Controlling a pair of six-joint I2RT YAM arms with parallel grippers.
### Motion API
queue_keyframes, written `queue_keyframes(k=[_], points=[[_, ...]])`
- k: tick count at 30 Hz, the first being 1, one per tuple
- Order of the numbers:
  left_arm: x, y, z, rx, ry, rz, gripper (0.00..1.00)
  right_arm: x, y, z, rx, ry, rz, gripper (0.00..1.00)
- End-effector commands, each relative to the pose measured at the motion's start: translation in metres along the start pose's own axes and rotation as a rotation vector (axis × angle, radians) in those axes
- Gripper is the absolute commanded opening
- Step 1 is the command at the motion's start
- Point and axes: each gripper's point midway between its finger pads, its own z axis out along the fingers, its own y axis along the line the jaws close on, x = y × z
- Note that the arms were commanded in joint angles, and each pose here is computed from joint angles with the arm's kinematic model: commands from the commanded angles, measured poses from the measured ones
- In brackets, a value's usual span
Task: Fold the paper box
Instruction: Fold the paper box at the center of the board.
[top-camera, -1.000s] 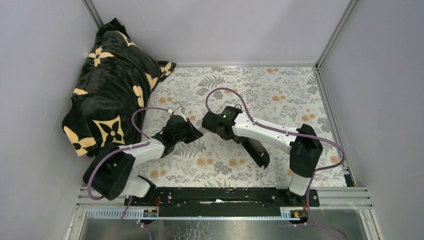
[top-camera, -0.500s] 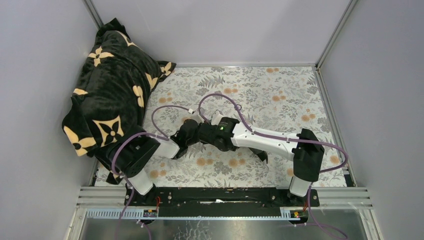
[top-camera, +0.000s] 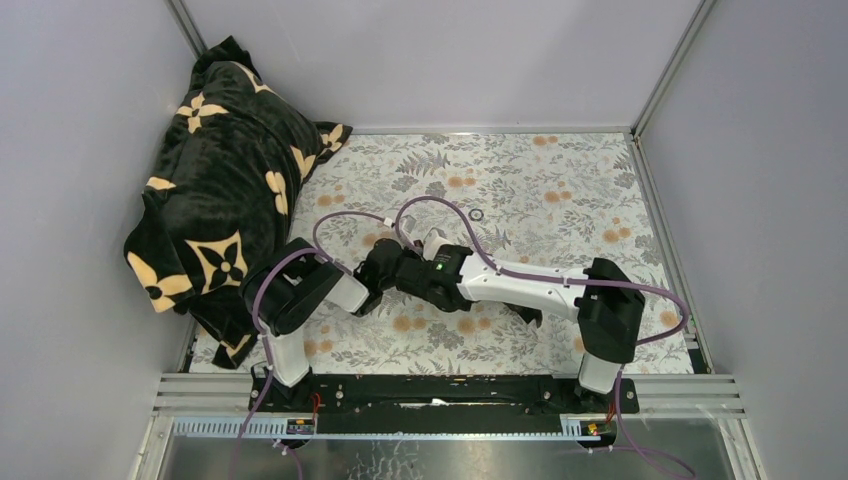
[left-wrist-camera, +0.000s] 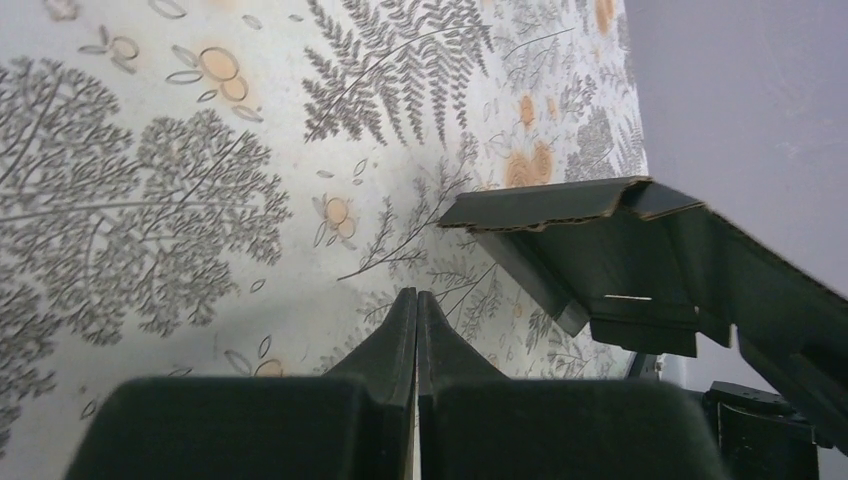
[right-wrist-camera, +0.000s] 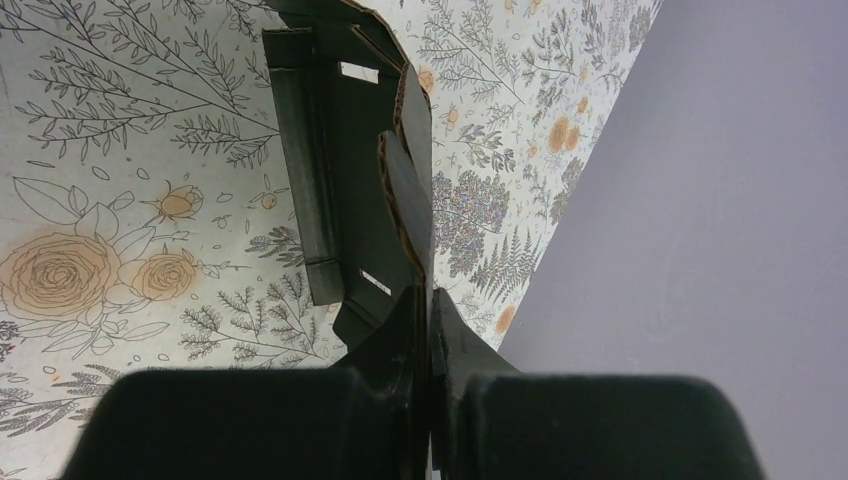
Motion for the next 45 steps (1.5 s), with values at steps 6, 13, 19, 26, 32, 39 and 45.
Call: queue_keyframes(k=[6,13,19,26,32,39,45], points=[[-0.023,-0.032,0.017,0.153,-0.077,0.021,0.0,-0.002,0.008,0.009,0.039,-0.006,-0.022,0.0],[-0.02,-0.03,0.028,0.185,-0.073,0.005,0.0,-0.004,0.018,0.014,0.032,0.005,-0.042,0.0],[-0.021,-0.031,0.037,0.207,-0.069,0.006,0.0,-0.008,0.022,0.014,0.033,-0.002,-0.05,0.0],[-0.027,-0.035,0.042,0.258,-0.083,0.006,0.0,-0.01,0.023,0.012,0.034,-0.01,-0.053,0.0],[-0.031,-0.034,0.045,0.321,-0.08,-0.013,0.0,-0.01,0.026,0.012,0.029,-0.015,-0.055,0.0],[-0.035,-0.036,0.048,0.357,-0.087,-0.008,0.0,-0.013,0.024,0.01,0.031,-0.025,-0.049,0.0],[-0.047,-0.029,0.039,0.377,-0.123,-0.013,0.0,-0.013,0.02,0.008,0.034,-0.035,-0.04,0.0]])
